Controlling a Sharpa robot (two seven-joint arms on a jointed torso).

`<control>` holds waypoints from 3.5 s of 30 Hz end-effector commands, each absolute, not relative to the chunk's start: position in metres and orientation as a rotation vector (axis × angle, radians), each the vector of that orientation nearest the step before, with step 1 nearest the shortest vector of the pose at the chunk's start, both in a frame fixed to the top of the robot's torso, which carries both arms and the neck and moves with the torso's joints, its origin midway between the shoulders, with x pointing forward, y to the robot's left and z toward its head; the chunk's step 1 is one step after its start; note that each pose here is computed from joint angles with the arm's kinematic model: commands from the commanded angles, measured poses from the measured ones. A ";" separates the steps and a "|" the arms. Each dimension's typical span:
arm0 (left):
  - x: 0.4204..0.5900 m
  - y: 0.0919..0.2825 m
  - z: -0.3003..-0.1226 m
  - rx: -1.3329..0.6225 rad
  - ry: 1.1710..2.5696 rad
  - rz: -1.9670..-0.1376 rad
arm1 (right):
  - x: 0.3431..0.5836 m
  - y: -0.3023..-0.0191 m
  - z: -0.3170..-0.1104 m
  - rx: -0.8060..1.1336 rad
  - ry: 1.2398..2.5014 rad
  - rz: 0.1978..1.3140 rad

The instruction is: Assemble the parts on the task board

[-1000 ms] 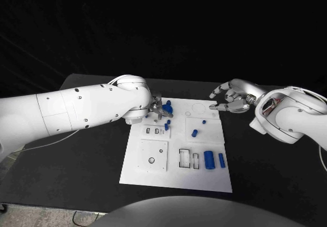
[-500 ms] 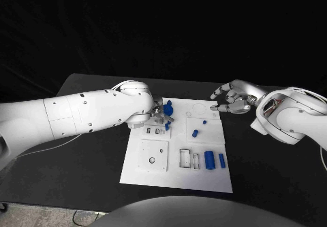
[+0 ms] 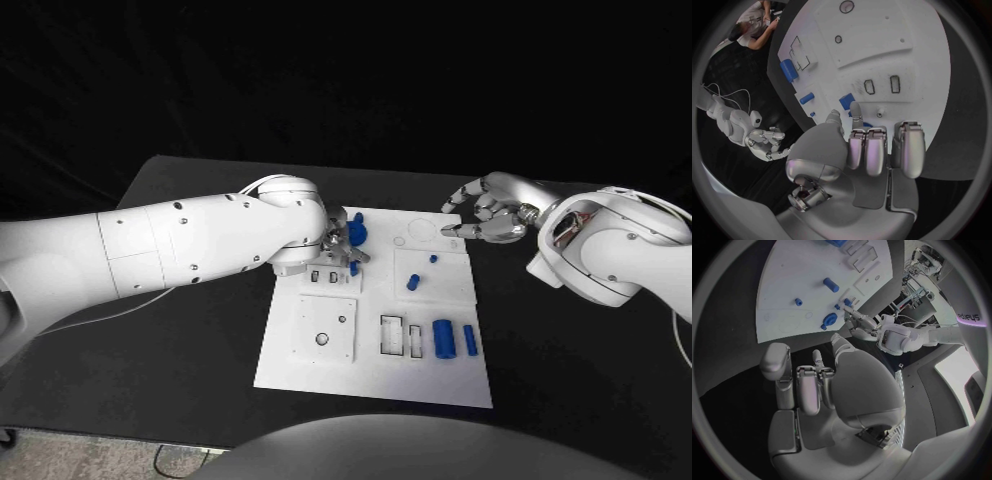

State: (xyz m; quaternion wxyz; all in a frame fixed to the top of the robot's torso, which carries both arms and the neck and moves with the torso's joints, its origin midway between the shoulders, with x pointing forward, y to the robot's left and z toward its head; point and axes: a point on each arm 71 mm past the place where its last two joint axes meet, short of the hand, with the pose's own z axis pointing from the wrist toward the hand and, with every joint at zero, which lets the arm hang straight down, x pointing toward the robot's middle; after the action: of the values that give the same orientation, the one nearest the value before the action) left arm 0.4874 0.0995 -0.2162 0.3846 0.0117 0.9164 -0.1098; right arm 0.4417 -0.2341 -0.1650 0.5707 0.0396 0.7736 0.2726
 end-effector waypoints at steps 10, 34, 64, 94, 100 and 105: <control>0.485 0.097 -0.219 0.046 2.357 -0.285 | 0.441 -0.233 -0.168 0.097 1.844 0.656; 0.485 0.098 -0.223 0.061 2.385 -0.270 | 0.443 -0.234 -0.172 0.099 1.865 0.643; 0.482 0.118 -0.223 0.002 2.398 -0.291 | 0.442 -0.238 -0.177 0.112 1.895 0.636; 0.475 0.132 -0.224 -0.019 2.371 -0.287 | 0.442 -0.240 -0.180 0.136 1.926 0.638; 0.475 0.135 -0.225 -0.016 2.369 -0.277 | 0.442 -0.241 -0.181 0.138 1.930 0.635; 0.475 0.138 -0.226 -0.017 2.370 -0.269 | 0.442 -0.241 -0.181 0.138 1.932 0.634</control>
State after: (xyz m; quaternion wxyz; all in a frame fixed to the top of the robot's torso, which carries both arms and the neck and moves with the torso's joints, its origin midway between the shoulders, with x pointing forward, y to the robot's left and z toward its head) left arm 0.4749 0.1385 -0.2262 0.3640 -0.0119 0.9255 -0.1041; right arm 0.4423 -0.2406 -0.1793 0.5301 0.0593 0.8025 0.2675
